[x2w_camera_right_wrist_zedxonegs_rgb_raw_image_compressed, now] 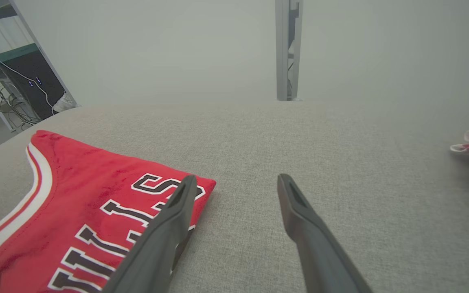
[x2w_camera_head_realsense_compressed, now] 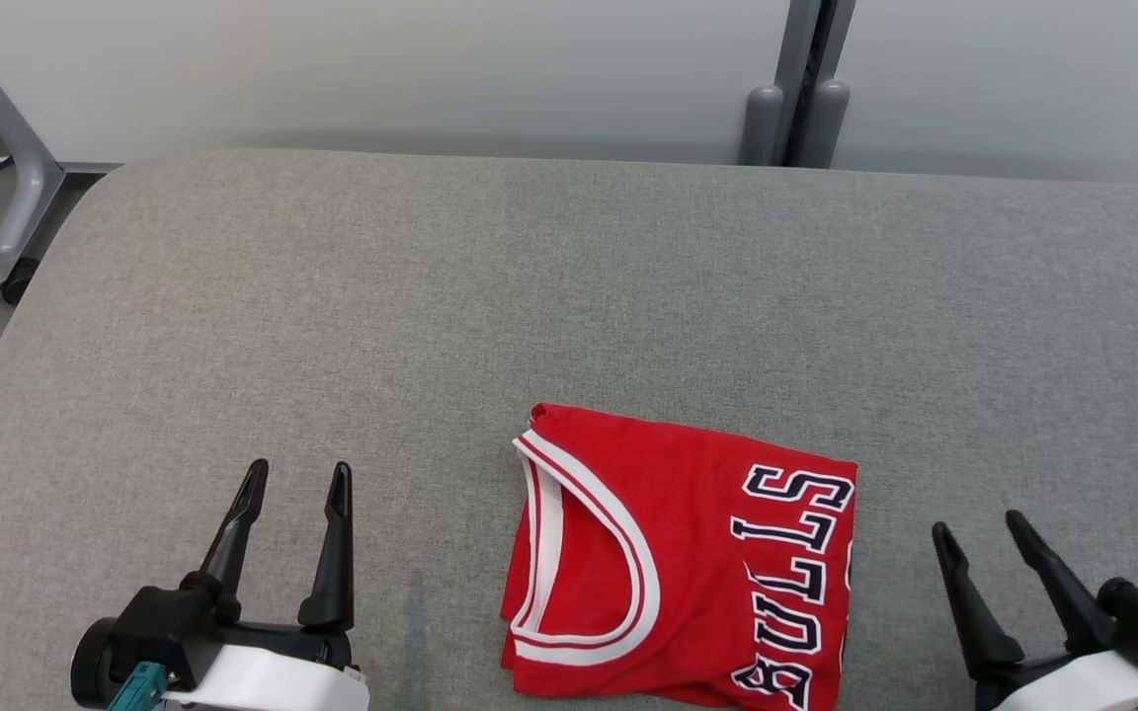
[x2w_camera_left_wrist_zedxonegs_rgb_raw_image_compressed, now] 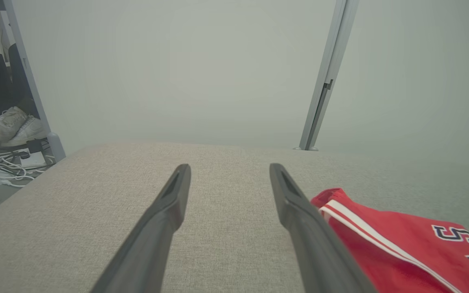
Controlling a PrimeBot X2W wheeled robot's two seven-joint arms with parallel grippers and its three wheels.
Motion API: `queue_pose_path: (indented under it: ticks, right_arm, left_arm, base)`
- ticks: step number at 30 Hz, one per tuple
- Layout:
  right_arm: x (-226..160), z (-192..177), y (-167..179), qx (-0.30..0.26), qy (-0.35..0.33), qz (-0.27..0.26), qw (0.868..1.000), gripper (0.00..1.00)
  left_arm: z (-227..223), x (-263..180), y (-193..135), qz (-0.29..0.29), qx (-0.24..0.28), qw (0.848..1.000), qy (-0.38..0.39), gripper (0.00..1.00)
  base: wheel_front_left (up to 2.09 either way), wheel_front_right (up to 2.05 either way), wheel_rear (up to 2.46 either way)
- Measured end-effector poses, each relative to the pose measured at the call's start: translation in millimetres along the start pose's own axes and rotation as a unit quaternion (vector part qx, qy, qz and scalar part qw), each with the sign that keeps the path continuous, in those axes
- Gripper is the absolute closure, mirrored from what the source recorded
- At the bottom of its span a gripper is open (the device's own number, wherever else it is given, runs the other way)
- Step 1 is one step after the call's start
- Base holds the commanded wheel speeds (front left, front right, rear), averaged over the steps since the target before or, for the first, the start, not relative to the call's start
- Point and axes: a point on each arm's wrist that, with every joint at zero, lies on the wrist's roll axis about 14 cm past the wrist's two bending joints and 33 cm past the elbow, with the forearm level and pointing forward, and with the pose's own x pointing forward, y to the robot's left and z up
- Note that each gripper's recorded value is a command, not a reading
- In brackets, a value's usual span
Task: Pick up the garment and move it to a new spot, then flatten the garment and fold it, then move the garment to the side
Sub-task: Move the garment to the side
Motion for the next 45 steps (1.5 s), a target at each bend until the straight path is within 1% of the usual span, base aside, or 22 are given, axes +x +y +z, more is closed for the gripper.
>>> queue_pose_path:
  ticks: [8, 14, 18, 19, 20, 21, 27, 33, 38, 45]
  right_arm:
    - [5, -55, 32, 0.037, 0.079, 0.045, 0.995, 0.0]
    - [7, -80, 50, 0.057, 0.12, 0.071, 0.989, 0.0]
    - [8, -89, 59, 0.067, 0.137, 0.082, 0.985, 0.0]
    - [9, -89, 60, 0.071, 0.139, 0.085, 0.984, 0.38]
    - [9, -89, 63, 0.071, 0.139, 0.09, 0.984, 0.71]
    - [9, -89, 65, 0.075, 0.137, 0.092, 0.983, 1.0]
    - [8, -87, 64, 0.071, 0.134, 0.097, 0.984, 1.0]
    - [9, -68, 47, 0.04, 0.104, 0.091, 0.99, 1.0]
    - [1, -48, 25, 0.001, 0.081, 0.072, 0.994, 1.0]
    - [-26, -26, -18, -0.061, 0.074, 0.029, 0.995, 1.0]
  left_arm:
    - [-4, 3, 6, 0.01, 0.001, 1.0, 0.005, 0.0]
    - [-8, 3, 10, 0.017, 0.002, 1.0, 0.01, 0.0]
    - [-7, 4, 10, 0.017, 0.002, 1.0, 0.007, 0.0]
    - [-6, 5, 10, 0.017, 0.002, 1.0, 0.006, 0.0]
    - [-6, 5, 10, 0.017, 0.002, 1.0, 0.005, 0.0]
    - [-6, 4, 10, 0.017, 0.002, 1.0, 0.005, 0.0]
    - [-3, 4, 9, 0.015, 0.001, 1.0, 0.0, 0.0]
    - [-3, 2, 4, 0.006, 0.0, 1.0, 0.001, 0.0]
    - [-2, 3, -7, -0.014, -0.001, 1.0, -0.002, 0.0]
    - [1, 8, -33, -0.054, -0.005, 0.999, -0.006, 0.0]
  base:
    - [0.0, 0.0, 0.0]
    - [0.0, 0.0, 0.0]
    - [0.0, 0.0, 0.0]
    - [0.0, 0.0, 0.0]
    - [0.0, 0.0, 0.0]
    - [0.0, 0.0, 0.0]
    - [0.0, 0.0, 0.0]
    - [0.0, 0.0, 0.0]
    - [0.0, 0.0, 0.0]
    - [0.0, 0.0, 0.0]
